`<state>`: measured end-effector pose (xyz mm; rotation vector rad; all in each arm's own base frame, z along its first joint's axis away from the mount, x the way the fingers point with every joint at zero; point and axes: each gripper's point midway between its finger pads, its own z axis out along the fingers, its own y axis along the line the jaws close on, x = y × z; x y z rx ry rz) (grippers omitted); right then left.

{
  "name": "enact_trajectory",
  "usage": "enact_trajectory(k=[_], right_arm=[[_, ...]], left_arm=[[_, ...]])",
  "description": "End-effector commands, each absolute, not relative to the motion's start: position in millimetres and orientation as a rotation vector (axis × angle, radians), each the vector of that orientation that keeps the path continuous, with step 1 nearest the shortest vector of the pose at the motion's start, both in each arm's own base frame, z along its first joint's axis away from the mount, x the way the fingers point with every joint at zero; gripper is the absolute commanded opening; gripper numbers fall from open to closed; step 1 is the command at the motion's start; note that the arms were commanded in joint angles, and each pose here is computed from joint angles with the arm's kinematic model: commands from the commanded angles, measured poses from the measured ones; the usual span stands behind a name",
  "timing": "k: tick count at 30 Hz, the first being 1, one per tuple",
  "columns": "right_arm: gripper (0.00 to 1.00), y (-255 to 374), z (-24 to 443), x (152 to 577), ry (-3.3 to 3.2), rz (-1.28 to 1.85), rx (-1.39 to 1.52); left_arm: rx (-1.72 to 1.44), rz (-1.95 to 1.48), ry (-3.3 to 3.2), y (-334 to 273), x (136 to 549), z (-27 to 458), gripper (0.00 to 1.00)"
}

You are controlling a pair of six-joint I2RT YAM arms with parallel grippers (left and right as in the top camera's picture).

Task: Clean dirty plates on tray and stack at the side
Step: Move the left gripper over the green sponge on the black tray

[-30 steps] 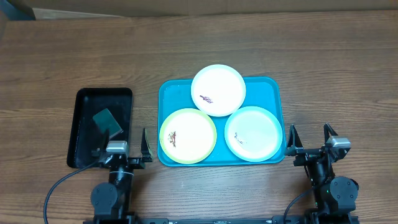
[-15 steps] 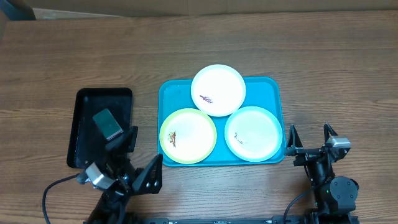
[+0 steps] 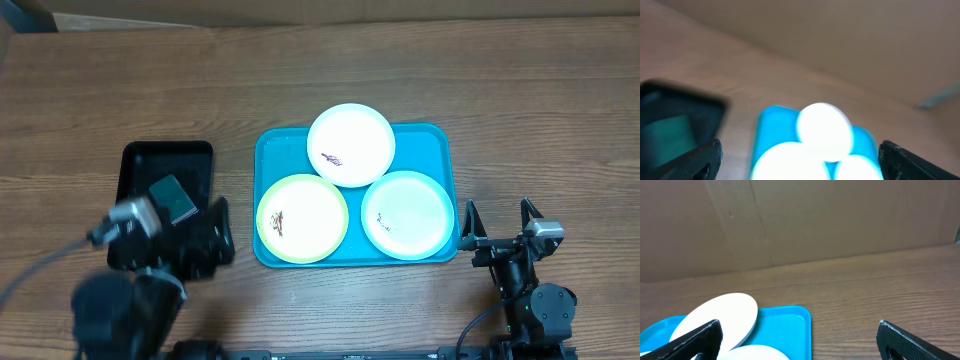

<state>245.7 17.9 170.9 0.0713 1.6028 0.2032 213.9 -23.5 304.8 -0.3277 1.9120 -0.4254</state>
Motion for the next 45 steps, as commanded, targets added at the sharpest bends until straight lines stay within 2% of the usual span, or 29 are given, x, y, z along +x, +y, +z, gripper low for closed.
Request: enact_trajectory(k=[1, 9, 16, 22, 37, 45], right_arm=[[1.0, 18.0, 169.5, 245.8, 1.597, 0.2, 0.069], [1.0, 18.0, 169.5, 245.8, 1.597, 0.199, 0.069], [1.0, 18.0, 169.5, 245.8, 1.597, 0.199, 0.069], [1.0, 18.0, 169.5, 245.8, 1.597, 0.199, 0.069], [1.0, 18.0, 169.5, 245.8, 1.597, 0.199, 0.069], [1.0, 18.0, 169.5, 245.8, 1.597, 0.199, 0.069]], left_arm=[[-0.395, -0.091, 2.073, 16.5, 238.9, 297.4, 1.0], [-0.34, -0.153, 2.334, -1.2, 297.4, 275.8, 1.0], [-0.581, 0.02, 2.462, 52.6, 328.7, 237.9, 1.0], [-0.749, 0.095, 2.552, 91.9, 338.0, 193.4, 1.0], [-0.903, 0.039, 2.887, 102.5, 344.6, 66.7, 1.0], [-1.014, -0.129, 2.909, 108.3, 341.3, 44.7, 1.0]])
